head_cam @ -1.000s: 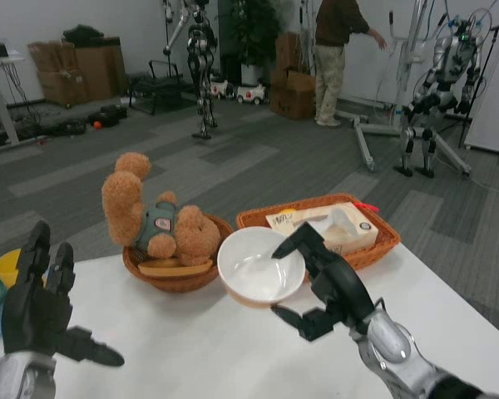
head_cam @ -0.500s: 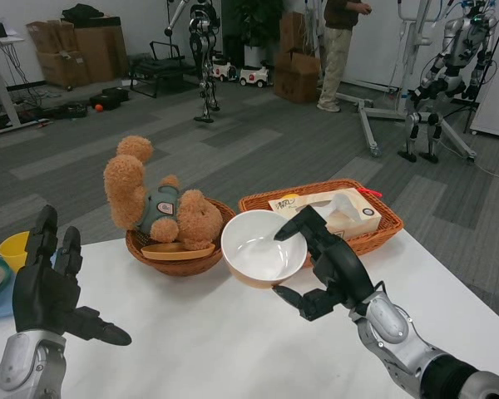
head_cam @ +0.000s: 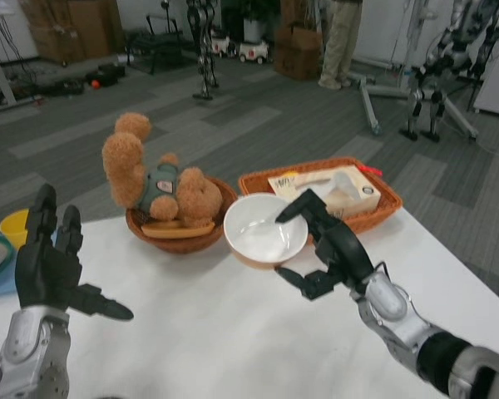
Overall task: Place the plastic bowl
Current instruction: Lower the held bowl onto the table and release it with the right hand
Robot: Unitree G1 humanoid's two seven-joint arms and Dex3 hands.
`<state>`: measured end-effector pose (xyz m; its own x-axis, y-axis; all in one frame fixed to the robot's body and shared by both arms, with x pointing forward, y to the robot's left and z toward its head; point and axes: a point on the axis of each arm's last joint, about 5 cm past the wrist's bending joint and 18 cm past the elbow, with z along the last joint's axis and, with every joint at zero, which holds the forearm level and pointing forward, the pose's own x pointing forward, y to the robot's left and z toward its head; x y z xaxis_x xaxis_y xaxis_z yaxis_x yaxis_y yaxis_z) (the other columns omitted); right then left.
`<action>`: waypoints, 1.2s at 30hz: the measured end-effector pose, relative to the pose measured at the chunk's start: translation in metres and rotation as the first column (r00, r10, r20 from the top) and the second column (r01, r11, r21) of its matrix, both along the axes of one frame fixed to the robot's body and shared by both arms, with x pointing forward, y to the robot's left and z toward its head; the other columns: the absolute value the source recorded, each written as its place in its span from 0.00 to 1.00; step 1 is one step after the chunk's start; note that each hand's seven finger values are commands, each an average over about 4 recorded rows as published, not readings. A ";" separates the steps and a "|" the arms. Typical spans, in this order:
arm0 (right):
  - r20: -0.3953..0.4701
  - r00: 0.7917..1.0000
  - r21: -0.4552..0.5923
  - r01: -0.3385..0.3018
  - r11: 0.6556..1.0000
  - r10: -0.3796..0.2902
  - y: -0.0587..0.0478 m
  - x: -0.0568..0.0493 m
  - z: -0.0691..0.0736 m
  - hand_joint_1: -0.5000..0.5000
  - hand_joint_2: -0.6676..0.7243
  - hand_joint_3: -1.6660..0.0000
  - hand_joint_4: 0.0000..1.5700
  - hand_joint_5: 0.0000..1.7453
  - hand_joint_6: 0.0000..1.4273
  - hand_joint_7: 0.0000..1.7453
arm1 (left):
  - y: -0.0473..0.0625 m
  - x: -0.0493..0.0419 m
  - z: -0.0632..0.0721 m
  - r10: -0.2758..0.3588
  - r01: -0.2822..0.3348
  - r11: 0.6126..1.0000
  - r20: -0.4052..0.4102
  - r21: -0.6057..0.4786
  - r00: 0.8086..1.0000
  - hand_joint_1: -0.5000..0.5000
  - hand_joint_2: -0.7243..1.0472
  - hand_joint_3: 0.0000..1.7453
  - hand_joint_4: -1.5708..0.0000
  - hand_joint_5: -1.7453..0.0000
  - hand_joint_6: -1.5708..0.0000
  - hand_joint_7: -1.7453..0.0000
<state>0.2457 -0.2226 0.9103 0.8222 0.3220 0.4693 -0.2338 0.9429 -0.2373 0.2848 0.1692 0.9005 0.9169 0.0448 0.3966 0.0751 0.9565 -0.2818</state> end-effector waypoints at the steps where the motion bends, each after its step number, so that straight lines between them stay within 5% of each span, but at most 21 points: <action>1: -0.010 1.000 -0.013 -0.001 1.000 0.001 0.000 0.000 -0.002 0.08 0.05 0.10 0.50 0.94 0.00 0.92 | 0.000 0.0001 0.000 0.000 0.000 1.000 0.000 0.000 1.000 0.00 0.15 0.00 1.00 1.00 1.00 1.00; 22: -0.239 0.967 -0.229 0.027 0.973 -0.084 -0.021 -0.015 -0.042 0.08 0.05 0.10 0.56 0.94 0.01 0.92 | -0.004 0.0011 0.001 -0.011 0.011 1.000 0.001 -0.002 1.000 0.00 0.15 0.00 1.00 1.00 1.00 1.00; 36: -0.299 0.951 -0.279 -0.005 0.960 -0.082 -0.021 -0.022 -0.053 0.08 0.06 0.10 0.58 0.96 0.02 0.92 | -0.005 0.0009 0.000 -0.019 0.019 1.000 -0.001 0.001 1.000 0.00 0.12 0.00 1.00 1.00 1.00 1.00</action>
<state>0.2242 -0.2432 0.8569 0.9254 0.3673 0.0932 -0.3006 0.8613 -0.4095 0.2857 0.1641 0.9009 0.9178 0.0267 0.3962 0.0935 0.9552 -0.2809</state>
